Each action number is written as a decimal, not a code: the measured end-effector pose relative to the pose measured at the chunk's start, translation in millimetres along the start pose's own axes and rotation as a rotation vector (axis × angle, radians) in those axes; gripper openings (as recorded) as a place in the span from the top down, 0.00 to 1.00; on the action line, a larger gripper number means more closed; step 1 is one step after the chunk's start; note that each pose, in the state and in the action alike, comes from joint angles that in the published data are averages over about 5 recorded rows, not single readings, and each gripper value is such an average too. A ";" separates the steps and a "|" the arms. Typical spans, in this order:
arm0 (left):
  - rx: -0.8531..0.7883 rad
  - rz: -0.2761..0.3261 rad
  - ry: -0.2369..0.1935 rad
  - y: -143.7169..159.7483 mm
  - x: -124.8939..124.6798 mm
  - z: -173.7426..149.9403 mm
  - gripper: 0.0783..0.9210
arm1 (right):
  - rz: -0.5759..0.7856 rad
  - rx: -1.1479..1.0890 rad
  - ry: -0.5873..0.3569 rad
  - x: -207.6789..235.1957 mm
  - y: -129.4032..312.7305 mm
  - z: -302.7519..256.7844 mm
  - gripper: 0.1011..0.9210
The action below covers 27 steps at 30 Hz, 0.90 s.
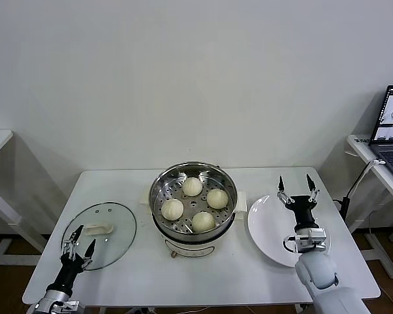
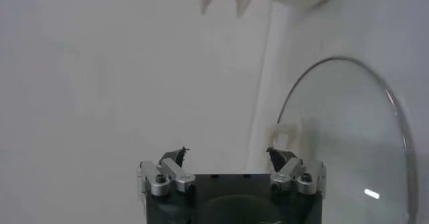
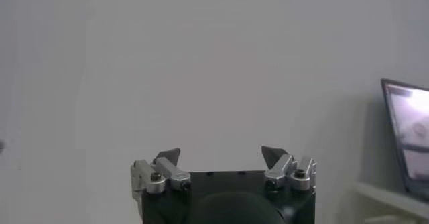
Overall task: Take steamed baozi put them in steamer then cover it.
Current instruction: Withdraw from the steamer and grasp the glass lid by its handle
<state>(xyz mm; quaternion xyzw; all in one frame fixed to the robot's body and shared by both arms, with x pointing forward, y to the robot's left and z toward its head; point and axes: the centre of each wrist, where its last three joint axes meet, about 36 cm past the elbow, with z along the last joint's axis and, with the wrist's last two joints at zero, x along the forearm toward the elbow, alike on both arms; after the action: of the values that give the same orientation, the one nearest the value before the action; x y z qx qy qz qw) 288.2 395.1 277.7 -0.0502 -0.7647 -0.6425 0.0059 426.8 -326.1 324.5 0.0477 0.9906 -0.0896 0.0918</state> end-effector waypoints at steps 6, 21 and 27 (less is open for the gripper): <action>-0.002 0.001 0.008 -10.1 -9.1 0.9 0.12 | 0.011 0.003 0.023 14.1 2.0 9.2 0.12; -0.009 -0.033 0.028 -16.2 -34.4 1.1 0.12 | 0.007 0.016 0.054 32.1 9.7 20.9 0.12; -0.010 -0.041 0.036 -18.1 -44.5 1.6 0.12 | 0.003 0.020 0.057 35.1 13.0 22.5 0.12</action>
<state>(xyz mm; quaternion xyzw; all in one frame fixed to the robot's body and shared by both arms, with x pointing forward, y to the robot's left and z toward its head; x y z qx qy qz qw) 331.0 390.6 256.4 -0.0228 -0.7620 -0.6472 0.0062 397.7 -314.8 293.9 0.0529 0.9918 -0.0981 0.0631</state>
